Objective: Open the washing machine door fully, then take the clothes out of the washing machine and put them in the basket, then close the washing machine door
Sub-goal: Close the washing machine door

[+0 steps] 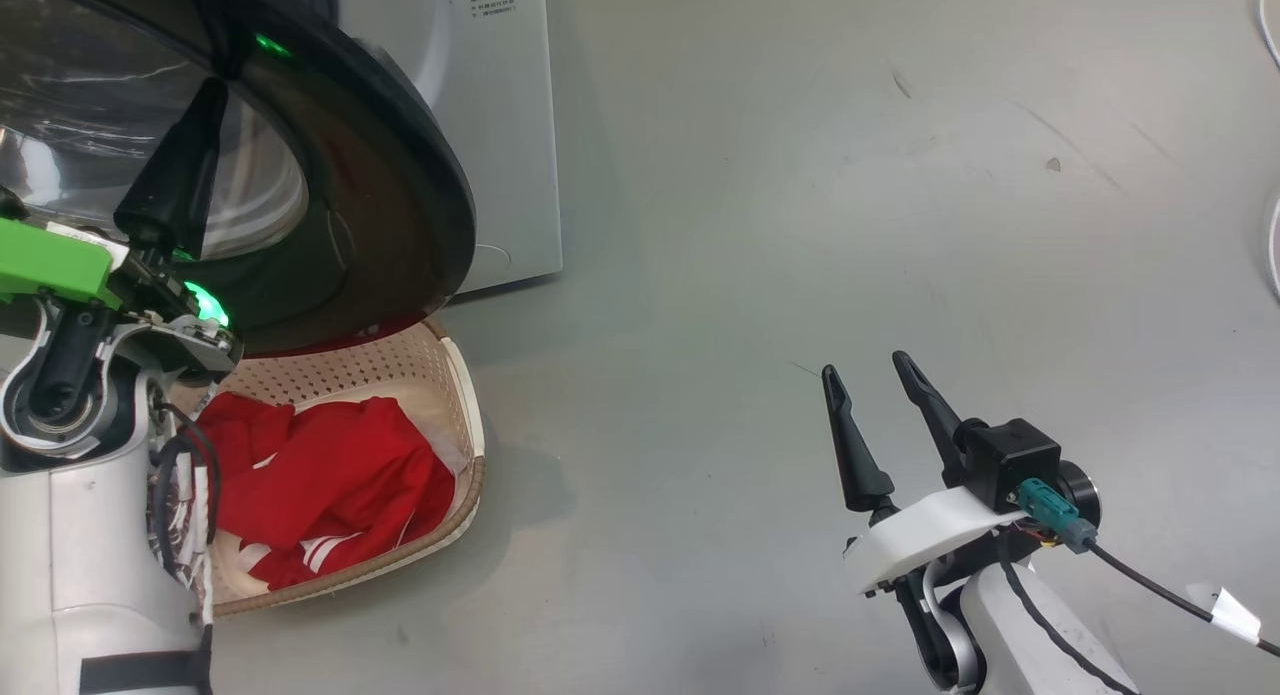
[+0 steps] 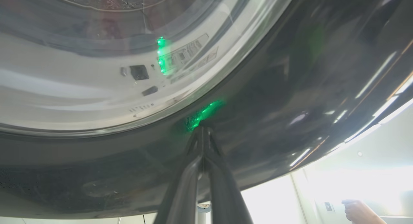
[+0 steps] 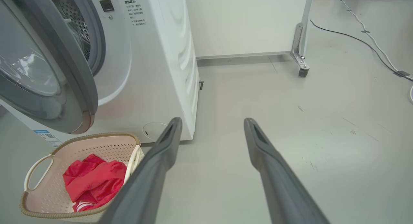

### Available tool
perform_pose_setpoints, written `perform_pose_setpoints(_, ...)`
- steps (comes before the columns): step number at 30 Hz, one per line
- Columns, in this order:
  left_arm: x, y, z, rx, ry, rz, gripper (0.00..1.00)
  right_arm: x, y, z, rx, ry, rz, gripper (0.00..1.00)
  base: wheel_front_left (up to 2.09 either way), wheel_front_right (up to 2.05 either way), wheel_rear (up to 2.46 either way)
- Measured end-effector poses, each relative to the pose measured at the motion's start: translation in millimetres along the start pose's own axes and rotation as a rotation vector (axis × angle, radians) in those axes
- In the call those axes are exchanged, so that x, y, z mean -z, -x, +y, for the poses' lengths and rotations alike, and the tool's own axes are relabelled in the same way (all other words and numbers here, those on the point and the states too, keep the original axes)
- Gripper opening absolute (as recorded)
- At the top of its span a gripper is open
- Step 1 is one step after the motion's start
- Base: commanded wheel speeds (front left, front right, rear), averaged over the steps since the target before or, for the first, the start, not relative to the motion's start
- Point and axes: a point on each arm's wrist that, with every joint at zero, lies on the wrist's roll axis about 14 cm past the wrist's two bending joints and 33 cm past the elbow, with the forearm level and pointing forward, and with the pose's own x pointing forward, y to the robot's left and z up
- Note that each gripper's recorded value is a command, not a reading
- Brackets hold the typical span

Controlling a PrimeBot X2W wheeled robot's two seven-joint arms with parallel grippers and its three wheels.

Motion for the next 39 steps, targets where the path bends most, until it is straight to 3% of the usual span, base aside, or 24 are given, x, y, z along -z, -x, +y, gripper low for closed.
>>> perform_pose_setpoints(10, -15.9, 20.4, -7.2, -0.010, -0.013, -0.081, 0.00, -7.9, -8.2, 11.5, -0.036, -0.001, -0.024, 1.00, 0.00, 0.00, 0.00)
perform_pose_setpoints(21, -40.2, 93.5, 6.7, -0.096, -0.018, -0.250, 0.00, -12.1, -11.7, 40.1, -0.124, -0.005, -0.036, 1.00, 0.00, 0.00, 0.00)
perform_pose_setpoints(25, -44.6, 125.5, 15.9, -0.141, -0.020, -0.314, 0.34, -11.2, -7.5, 50.0, -0.154, -0.004, -0.033, 1.00, 0.00, 0.00, 0.00)
perform_pose_setpoints(26, -46.1, 133.1, 17.4, -0.150, -0.021, -0.333, 0.62, -11.2, -6.2, 52.6, -0.164, -0.005, -0.034, 1.00, 0.00, 0.00, 0.00)
perform_pose_setpoints(27, -47.8, 140.0, 17.9, -0.157, -0.027, -0.351, 0.76, -10.9, -4.9, 54.8, -0.171, -0.005, -0.033, 1.00, 0.00, 0.00, 0.00)
perform_pose_setpoints(28, -50.4, 146.8, 17.8, -0.163, -0.034, -0.373, 0.99, -10.8, -3.8, 57.2, -0.178, -0.004, -0.033, 1.00, 0.00, 0.00, 0.00)
perform_pose_setpoints(39, -69.3, 195.8, -0.4, -0.154, -0.122, -0.548, 1.00, -19.4, 4.1, 73.9, -0.232, 0.001, -0.059, 1.00, 0.00, 0.00, 0.00)
